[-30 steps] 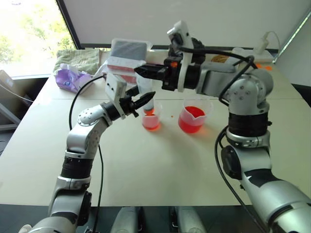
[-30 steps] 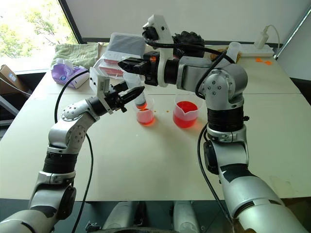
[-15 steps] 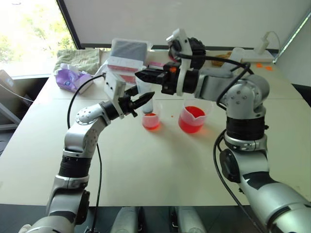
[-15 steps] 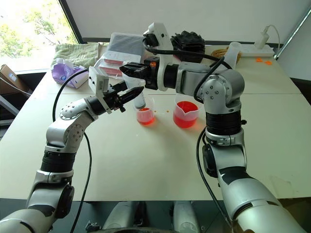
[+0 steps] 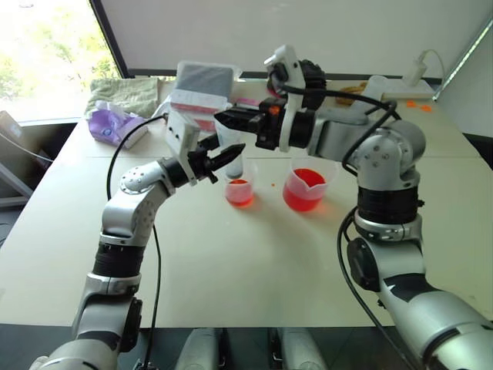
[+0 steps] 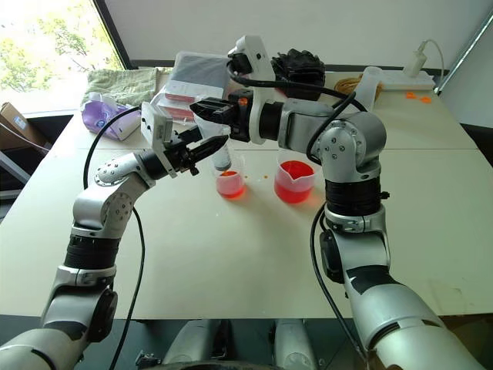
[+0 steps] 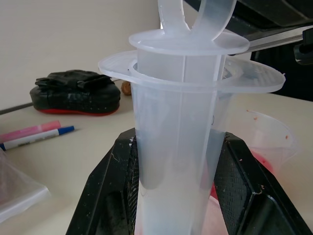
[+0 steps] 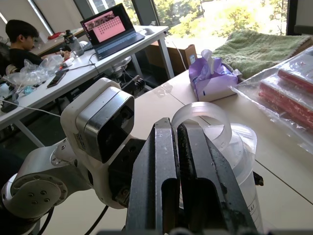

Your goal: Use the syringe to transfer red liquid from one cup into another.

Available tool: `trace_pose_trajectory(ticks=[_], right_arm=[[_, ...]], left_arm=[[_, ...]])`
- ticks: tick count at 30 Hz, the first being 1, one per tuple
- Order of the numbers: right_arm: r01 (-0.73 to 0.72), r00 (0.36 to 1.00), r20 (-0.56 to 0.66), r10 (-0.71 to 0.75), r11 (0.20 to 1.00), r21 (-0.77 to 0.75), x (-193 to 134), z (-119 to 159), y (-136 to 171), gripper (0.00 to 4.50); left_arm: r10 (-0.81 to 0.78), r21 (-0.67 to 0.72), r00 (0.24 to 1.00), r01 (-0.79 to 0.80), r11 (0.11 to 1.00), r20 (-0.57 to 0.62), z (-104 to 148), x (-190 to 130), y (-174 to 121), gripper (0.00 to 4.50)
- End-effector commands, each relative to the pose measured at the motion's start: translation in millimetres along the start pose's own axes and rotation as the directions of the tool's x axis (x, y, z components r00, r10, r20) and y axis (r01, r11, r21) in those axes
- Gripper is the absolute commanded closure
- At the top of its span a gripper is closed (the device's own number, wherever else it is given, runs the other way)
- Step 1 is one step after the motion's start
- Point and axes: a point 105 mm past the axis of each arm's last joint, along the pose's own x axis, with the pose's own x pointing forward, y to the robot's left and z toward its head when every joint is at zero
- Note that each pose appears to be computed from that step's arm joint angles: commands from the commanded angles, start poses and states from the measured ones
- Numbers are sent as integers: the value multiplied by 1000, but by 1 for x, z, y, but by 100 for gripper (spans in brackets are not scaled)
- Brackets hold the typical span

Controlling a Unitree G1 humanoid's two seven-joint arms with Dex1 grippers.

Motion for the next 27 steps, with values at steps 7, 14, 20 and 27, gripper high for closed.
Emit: trace_pose_trajectory(ticks=[7,14,20,27], right_arm=[[-54,997,-49,55,998,24,3,-9,9,449],[-48,998,-33,49,999,24,-2,-5,8,151],[-30,999,-30,30,1000,10,-17,-4,4,105],[39,999,-13,-39,999,-10,-54,9,-6,105]], left_arm=[[-10,83,991,-2,997,135,42,2,1,278],[-10,83,991,-1,997,132,41,1,1,278],[-7,82,991,-4,997,134,41,0,1,278],[-6,78,990,-5,997,138,40,-1,-1,278]])
